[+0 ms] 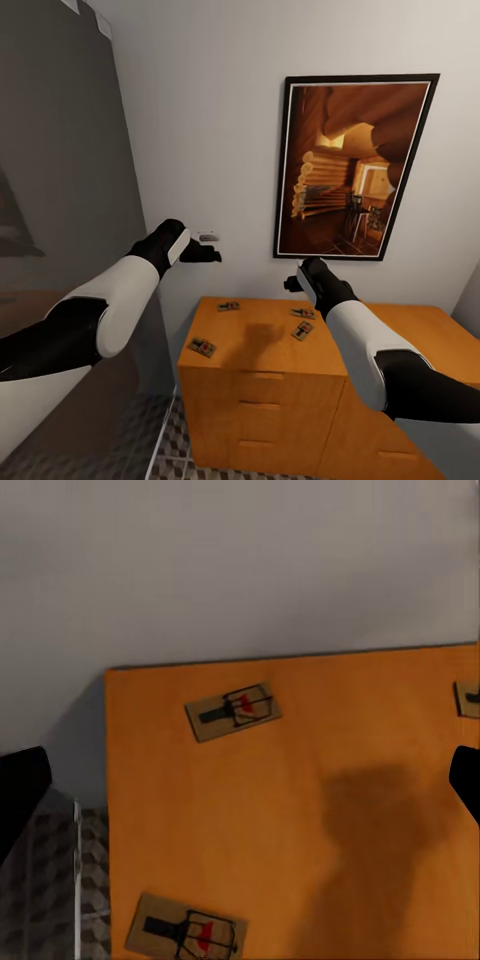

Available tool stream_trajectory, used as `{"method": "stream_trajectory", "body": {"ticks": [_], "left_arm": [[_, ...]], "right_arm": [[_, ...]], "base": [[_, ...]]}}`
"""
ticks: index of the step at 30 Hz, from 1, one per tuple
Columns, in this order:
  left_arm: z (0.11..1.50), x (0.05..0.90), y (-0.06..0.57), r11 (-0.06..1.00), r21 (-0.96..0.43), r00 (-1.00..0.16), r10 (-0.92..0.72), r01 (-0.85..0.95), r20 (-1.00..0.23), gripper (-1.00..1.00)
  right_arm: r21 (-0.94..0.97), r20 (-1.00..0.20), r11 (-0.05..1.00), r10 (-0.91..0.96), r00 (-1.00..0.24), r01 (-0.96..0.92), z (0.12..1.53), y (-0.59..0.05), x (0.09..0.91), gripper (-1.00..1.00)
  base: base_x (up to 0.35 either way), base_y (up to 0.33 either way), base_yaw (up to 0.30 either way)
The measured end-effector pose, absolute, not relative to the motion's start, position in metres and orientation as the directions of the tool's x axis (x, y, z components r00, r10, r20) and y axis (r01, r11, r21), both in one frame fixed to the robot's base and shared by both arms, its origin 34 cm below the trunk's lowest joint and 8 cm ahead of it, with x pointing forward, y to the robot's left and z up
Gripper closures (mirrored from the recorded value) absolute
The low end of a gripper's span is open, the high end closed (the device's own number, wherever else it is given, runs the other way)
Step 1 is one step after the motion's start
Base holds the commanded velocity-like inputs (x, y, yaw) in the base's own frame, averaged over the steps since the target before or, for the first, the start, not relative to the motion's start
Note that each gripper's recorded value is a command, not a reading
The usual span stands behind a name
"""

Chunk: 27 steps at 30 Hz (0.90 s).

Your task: Take the four mousetraps from the cabinet in the bathroom and place them on the bathroom floor. Make sure all four end up on the same floor surface, and ensure that at least two of them are either under or directly next to the same bathroom sink.

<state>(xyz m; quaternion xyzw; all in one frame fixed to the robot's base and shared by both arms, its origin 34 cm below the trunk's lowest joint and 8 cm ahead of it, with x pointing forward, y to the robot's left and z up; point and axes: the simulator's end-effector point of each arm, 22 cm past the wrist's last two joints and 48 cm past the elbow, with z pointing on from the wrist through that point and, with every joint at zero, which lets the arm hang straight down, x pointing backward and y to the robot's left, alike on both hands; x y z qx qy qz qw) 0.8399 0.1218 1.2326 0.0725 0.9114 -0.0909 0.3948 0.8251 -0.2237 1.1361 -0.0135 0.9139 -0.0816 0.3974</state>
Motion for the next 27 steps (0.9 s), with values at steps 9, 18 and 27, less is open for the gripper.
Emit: {"method": "stream_trajectory", "body": {"ticks": [9,18,27], "left_arm": [[1.232,0.84,0.12,0.972,-0.111,-0.678,0.061,0.207,-0.733,-1.0],[1.23,0.839,0.116,0.971,-0.113,-0.681,0.063,0.212,-0.73,-1.0],[1.227,0.837,0.109,0.969,-0.115,-0.685,0.07,0.221,-0.725,-1.0]], "right_arm": [[-0.16,-0.724,0.986,-0.09,-0.684,0.039,1.134,-0.223,0.825,-1.0],[-0.158,-0.72,0.987,-0.09,-0.689,0.036,1.13,-0.222,0.824,-1.0],[-0.159,-0.699,0.987,-0.091,-0.709,0.029,1.116,-0.221,0.819,-1.0]], "base": [[0.318,0.0,0.0],[0.205,0.0,0.0],[0.042,0.0,0.0]]}}
